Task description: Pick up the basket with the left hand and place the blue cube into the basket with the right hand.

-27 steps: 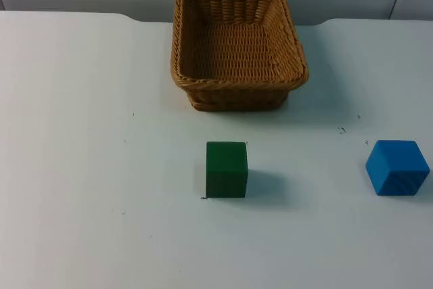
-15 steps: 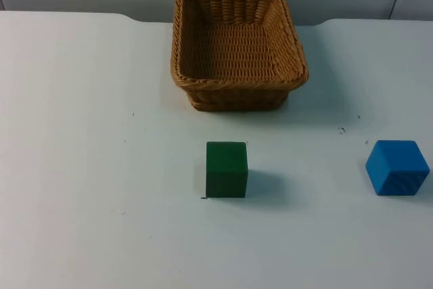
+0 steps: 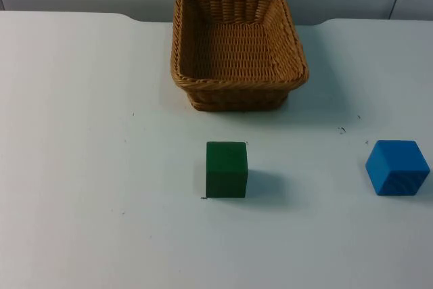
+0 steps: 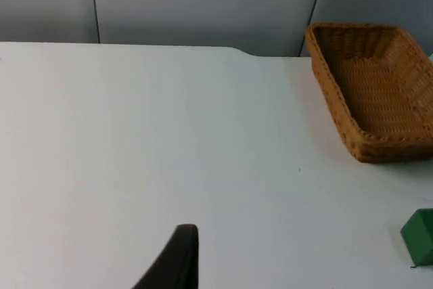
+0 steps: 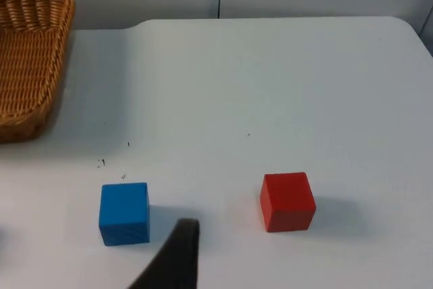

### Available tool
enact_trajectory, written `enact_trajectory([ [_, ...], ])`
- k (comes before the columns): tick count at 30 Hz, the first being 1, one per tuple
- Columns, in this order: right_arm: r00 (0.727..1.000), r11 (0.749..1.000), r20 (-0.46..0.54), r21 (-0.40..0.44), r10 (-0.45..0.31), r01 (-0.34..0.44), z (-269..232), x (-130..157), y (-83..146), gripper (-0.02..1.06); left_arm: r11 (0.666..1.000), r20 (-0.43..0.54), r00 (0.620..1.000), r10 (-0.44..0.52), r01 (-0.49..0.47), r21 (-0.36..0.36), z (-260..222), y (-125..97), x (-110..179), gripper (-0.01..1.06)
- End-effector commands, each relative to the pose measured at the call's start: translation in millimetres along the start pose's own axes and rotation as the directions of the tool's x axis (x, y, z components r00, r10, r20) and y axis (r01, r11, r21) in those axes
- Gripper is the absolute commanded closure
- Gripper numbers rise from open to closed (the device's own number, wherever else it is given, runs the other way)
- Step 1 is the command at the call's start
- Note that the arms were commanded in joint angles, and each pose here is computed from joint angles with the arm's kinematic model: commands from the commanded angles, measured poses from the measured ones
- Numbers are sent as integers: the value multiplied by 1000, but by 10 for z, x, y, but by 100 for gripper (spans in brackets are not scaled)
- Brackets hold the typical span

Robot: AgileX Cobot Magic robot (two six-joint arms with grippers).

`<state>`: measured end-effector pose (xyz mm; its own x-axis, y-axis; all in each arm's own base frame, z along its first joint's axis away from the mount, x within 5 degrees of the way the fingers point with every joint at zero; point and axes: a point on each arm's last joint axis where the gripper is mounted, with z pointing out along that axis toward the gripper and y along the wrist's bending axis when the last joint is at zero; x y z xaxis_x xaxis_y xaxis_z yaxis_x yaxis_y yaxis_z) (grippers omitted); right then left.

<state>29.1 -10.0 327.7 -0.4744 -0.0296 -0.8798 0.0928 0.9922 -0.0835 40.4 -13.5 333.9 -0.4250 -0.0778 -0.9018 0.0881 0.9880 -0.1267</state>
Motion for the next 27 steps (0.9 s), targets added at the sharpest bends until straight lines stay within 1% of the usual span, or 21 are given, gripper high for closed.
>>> enact_trajectory([
  [1, 1000, 1000, -4, 5, -7, 7, 37, -47, 0, 0, 999, 27, 999, -23, 23, 25, 55, -17, -113, 0],
  [5, 1000, 1000, -29, 4, -9, 9, 91, -66, 5, 0, 999, 23, 1000, -8, 7, 40, 169, -21, -239, 0],
  [8, 999, 1000, -42, 3, -11, 11, 116, -74, 7, 0, 997, 22, 1000, -17, 15, 80, 314, -42, -355, 0],
  [10, 999, 1000, -44, 3, -11, 11, 120, -75, 7, 0, 996, 18, 1000, -17, 15, 89, 371, -43, -393, 0],
  [13, 999, 1000, -48, 3, -11, 11, 130, -78, 8, 0, 991, 2, 1000, -21, 20, 134, 543, -64, -495, 0],
  [14, 999, 1000, -48, 3, -11, 11, 130, -78, 8, 0, 991, 2, 1000, -21, 20, 134, 543, -64, -495, 0],
  [17, 999, 1000, -48, 3, -11, 11, 129, -77, 8, 0, 983, -40, 999, -16, 23, 184, 772, -82, -605, 0],
  [19, 999, 1000, -48, 3, -11, 11, 129, -77, 8, 0, 982, -47, 999, -11, 20, 188, 807, -81, -621, 0],
  [22, 999, 1000, -48, 3, -11, 11, 129, -77, 8, 0, 969, -74, 997, -13, 31, 245, 1045, -104, -747, 0],
  [23, 999, 1000, -48, 3, -11, 11, 129, -77, 8, 0, 969, -74, 997, -13, 31, 245, 1045, -104, -747, 0],
  [26, 999, 1000, -48, 3, -11, 11, 129, -77, 8, 0, 955, -83, 997, 2, 23, 297, 1280, -120, -881, 0],
  [27, 999, 1000, -48, 3, -11, 11, 129, -77, 8, 0, 952, -86, 996, 10, 17, 305, 1345, -119, -917, 0],
])
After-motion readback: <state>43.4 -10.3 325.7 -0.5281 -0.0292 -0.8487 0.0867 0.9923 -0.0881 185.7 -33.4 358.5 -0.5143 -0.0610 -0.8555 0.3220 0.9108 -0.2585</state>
